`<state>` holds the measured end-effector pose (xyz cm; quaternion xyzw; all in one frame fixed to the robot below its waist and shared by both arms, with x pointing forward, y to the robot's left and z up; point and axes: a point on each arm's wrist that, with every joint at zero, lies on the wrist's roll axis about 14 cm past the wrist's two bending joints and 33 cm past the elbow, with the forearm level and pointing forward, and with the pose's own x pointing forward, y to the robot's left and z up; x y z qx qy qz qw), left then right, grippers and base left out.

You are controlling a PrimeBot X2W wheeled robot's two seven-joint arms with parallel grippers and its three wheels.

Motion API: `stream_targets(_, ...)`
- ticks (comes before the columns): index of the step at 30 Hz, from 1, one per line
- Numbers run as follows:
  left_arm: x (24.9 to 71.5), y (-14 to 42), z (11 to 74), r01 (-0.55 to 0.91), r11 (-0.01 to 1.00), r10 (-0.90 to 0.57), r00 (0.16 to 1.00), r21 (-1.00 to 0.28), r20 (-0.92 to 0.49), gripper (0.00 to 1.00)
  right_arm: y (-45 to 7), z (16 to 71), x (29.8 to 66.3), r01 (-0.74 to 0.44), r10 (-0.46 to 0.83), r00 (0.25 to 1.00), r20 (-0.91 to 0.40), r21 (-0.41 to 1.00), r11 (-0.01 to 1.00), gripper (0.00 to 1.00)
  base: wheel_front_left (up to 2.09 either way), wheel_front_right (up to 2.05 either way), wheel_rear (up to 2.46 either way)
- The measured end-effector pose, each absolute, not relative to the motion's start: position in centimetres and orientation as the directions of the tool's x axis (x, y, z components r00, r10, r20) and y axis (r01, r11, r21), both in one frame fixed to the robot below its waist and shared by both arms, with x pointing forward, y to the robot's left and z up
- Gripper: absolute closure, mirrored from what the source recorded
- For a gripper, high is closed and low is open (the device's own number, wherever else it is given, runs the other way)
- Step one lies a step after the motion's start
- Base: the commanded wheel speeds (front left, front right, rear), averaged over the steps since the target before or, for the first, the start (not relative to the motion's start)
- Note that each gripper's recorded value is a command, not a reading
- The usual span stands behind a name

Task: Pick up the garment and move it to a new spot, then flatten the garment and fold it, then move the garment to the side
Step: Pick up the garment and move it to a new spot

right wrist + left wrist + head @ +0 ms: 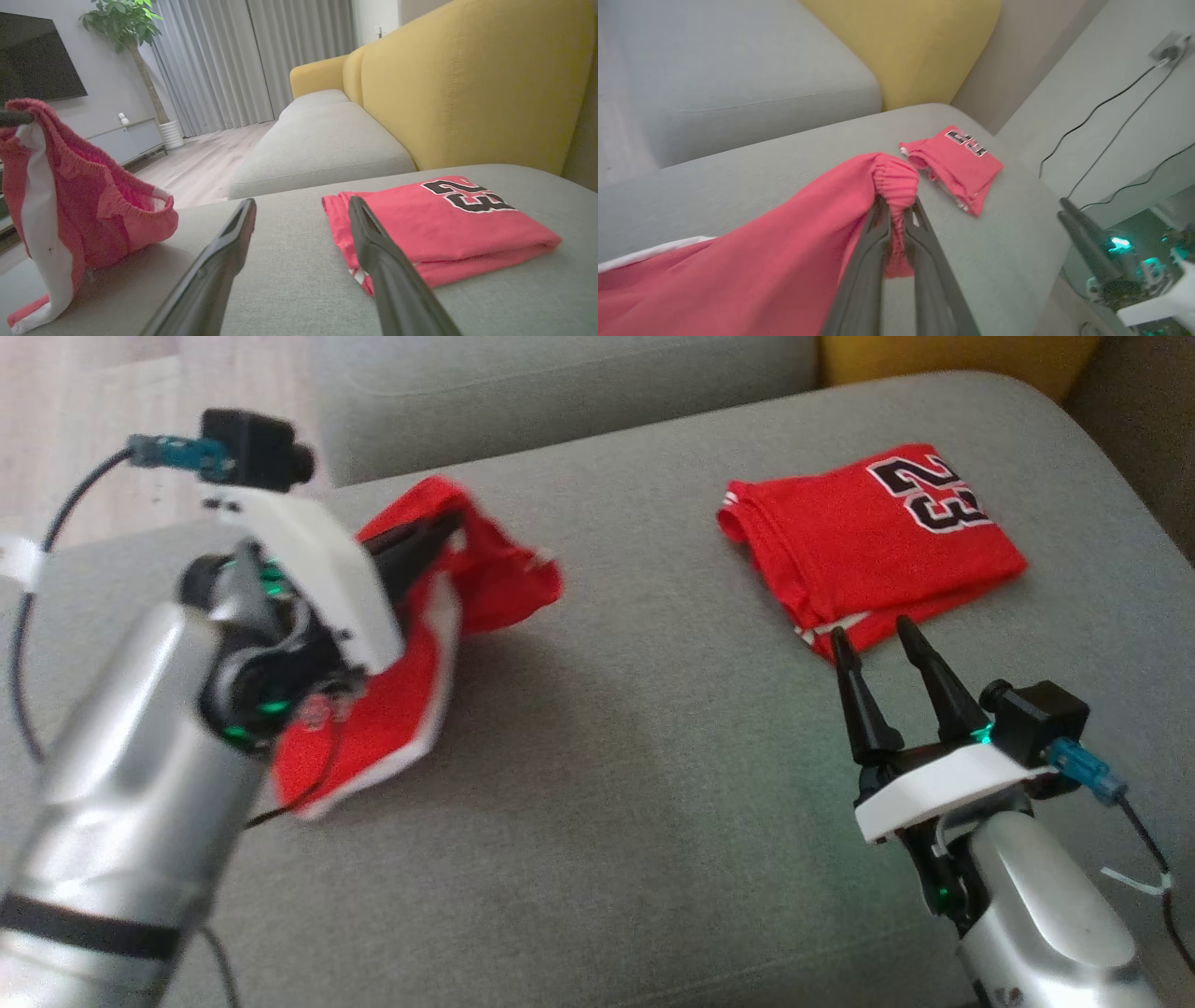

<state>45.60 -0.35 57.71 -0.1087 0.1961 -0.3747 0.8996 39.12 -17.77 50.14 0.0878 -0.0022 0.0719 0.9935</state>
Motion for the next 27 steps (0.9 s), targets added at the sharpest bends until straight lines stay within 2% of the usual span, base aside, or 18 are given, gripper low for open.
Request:
stream_targets(5,45.0,-6.5,59.9,0.692,0.587,-0.794,0.593,-0.421,-0.132,1.0,-18.9,49.6,38.7,-0.109,0.11,0.994,0.0,0.175,0.979,0.0,0.0,0.0,0.0)
stream_targets(8,44.7,-8.2,59.0,0.698,0.57,-0.805,0.58,-0.433,-0.124,1.0,-19.2,49.4,38.6,-0.1,0.102,0.995,-0.004,0.174,0.98,0.0,0.0,0.0,0.0)
stream_targets(13,44.7,-9.7,53.5,0.653,0.605,-0.784,0.59,-0.456,-0.194,1.0,-19.3,48.6,38.3,-0.093,0.1,0.995,-0.03,0.175,0.98,0.0,0.0,0.0,0.0)
stream_targets(14,44.5,-9.9,52.3,0.644,0.608,-0.782,0.587,-0.464,-0.21,0.96,-19.2,48.4,38.3,-0.093,0.101,0.994,-0.034,0.179,0.979,0.0,0.0,0.0,0.0)
stream_targets(15,44.1,-10.1,51.3,0.638,0.608,-0.782,0.584,-0.473,-0.219,0.37,-19.1,48.3,38.3,-0.094,0.102,0.994,-0.038,0.179,0.979,0.0,0.0,0.0,0.0)
stream_targets(16,43.6,-10.3,50.3,0.64,0.609,-0.784,0.576,-0.469,-0.231,0.0,-19.0,48.2,38.4,-0.097,0.106,0.994,-0.041,0.178,0.979,0.0,0.0,0.0,0.0)
stream_targets(22,42.9,-8.9,46.6,0.612,0.667,-0.741,0.601,-0.425,-0.299,0.0,-18.0,48.9,39.3,-0.136,0.142,0.99,-0.023,0.168,0.976,0.0,0.0,0.0,0.0)
stream_targets(27,43.3,-8.3,49.1,0.64,0.66,-0.745,0.625,-0.394,-0.233,0.0,-17.2,49.5,40.0,-0.161,0.164,0.986,-0.005,0.171,0.972,0.0,0.0,0.0,0.0)
